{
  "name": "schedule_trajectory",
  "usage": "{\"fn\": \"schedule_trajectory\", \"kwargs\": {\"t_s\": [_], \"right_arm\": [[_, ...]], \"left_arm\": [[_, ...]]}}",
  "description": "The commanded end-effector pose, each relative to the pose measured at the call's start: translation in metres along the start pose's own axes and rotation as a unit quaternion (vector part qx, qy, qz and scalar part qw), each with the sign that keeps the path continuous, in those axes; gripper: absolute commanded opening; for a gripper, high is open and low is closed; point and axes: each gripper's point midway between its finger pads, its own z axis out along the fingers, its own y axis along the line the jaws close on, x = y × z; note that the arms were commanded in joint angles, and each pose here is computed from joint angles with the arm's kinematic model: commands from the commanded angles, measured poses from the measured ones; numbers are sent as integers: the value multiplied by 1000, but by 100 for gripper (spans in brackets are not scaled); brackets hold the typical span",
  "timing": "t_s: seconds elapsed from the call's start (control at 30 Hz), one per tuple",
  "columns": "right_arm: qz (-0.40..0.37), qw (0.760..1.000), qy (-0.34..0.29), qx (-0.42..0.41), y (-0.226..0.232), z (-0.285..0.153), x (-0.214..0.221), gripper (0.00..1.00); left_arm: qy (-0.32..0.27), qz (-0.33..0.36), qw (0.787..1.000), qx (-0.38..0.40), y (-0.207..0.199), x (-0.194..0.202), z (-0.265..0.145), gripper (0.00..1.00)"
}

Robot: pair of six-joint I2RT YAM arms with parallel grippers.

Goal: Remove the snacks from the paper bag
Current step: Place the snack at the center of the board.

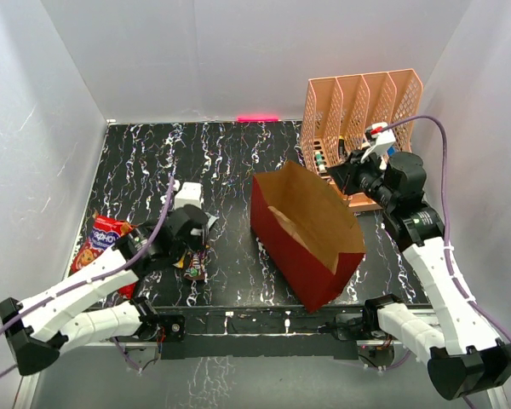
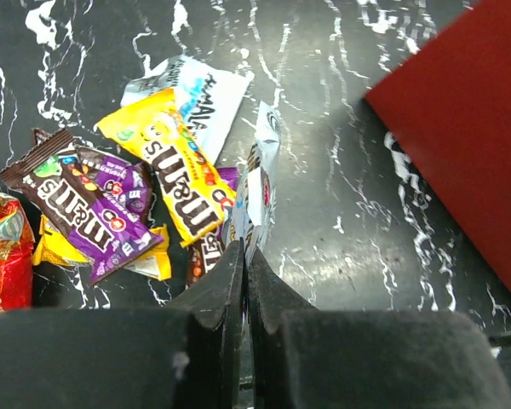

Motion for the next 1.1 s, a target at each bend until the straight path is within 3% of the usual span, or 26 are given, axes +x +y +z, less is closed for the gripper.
{"fn": "schedule_trajectory", "kwargs": {"t_s": [0.0,0.2,0.3,0.57,0.77,0.9,0.97,1.0,1.03,1.07], "right_arm": [[-16,1000,-14,11,-4,3,-12,7],[-12,1000,-9,-2,2,-8,-2,8],[-6,1000,-7,-11,8,-14,-1,13],[-1,1000,-7,-7,12,-26,-5,25],[0,999,-32,5,14,-44,-18,35],[1,999,-51,-3,23,-55,-33,40],[0,998,-60,-9,28,-60,-43,49],[-2,998,-65,-11,30,-63,-48,59],[-3,998,-67,-11,32,-66,-52,67],[-7,998,-69,-12,33,-69,-56,72]], "left_arm": [[23,-36,999,34,2,-8,22,0],[51,-115,991,-47,52,4,52,0],[61,-159,982,-77,73,11,62,0],[59,-221,968,-104,88,22,70,0],[60,-252,951,-166,108,41,66,1],[51,-259,947,-182,114,45,64,9],[49,-262,946,-183,115,45,63,17],[47,-261,947,-179,114,42,63,22],[43,-257,950,-172,113,38,61,29],[37,-249,953,-165,112,33,60,47]]}}
